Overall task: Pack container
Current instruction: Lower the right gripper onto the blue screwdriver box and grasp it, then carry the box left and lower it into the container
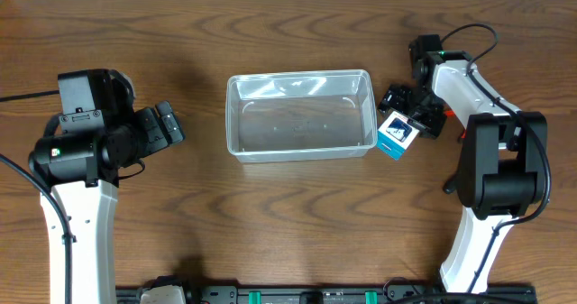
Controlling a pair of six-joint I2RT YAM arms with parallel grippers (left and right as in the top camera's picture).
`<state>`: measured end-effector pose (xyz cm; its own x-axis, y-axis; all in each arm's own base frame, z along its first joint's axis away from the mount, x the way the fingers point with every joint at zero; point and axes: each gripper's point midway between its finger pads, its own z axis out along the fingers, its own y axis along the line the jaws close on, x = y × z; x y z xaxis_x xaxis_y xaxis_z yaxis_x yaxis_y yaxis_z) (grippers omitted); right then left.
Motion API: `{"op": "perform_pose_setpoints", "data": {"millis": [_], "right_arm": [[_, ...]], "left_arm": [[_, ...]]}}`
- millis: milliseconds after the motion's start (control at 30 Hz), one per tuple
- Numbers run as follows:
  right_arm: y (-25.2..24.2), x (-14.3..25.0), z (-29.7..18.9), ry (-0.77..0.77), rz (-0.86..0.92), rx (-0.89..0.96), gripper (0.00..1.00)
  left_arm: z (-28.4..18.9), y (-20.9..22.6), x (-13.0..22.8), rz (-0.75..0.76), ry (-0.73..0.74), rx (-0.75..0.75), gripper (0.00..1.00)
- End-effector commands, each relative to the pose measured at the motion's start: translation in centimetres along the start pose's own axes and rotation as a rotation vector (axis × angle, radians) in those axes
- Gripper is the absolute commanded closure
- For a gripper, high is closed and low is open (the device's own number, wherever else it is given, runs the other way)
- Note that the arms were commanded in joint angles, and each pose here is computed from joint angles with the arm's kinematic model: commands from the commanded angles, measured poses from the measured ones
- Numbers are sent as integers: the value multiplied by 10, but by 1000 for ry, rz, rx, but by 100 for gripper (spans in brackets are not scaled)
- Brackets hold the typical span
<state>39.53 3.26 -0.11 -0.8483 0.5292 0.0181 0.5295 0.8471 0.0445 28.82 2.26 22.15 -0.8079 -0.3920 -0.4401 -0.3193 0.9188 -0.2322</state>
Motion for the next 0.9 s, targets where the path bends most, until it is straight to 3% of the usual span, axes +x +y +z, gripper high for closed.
{"op": "perform_pose_setpoints", "data": {"millis": [0,267,500,867], "right_arm": [[-5,-5,0,-22,15,43,1],[-8,-3,0,-19,17,62,1],[-8,-2,0,-12,5,62,21],[-10,-1,0,-7,6,66,29]], "left_arm": [[-3,1,-5,18,-14,-10,4],[-3,1,-5,18,-14,-10,4],[-3,1,-5,18,-14,-10,4],[-3,1,-5,18,-14,-10,4]]}}
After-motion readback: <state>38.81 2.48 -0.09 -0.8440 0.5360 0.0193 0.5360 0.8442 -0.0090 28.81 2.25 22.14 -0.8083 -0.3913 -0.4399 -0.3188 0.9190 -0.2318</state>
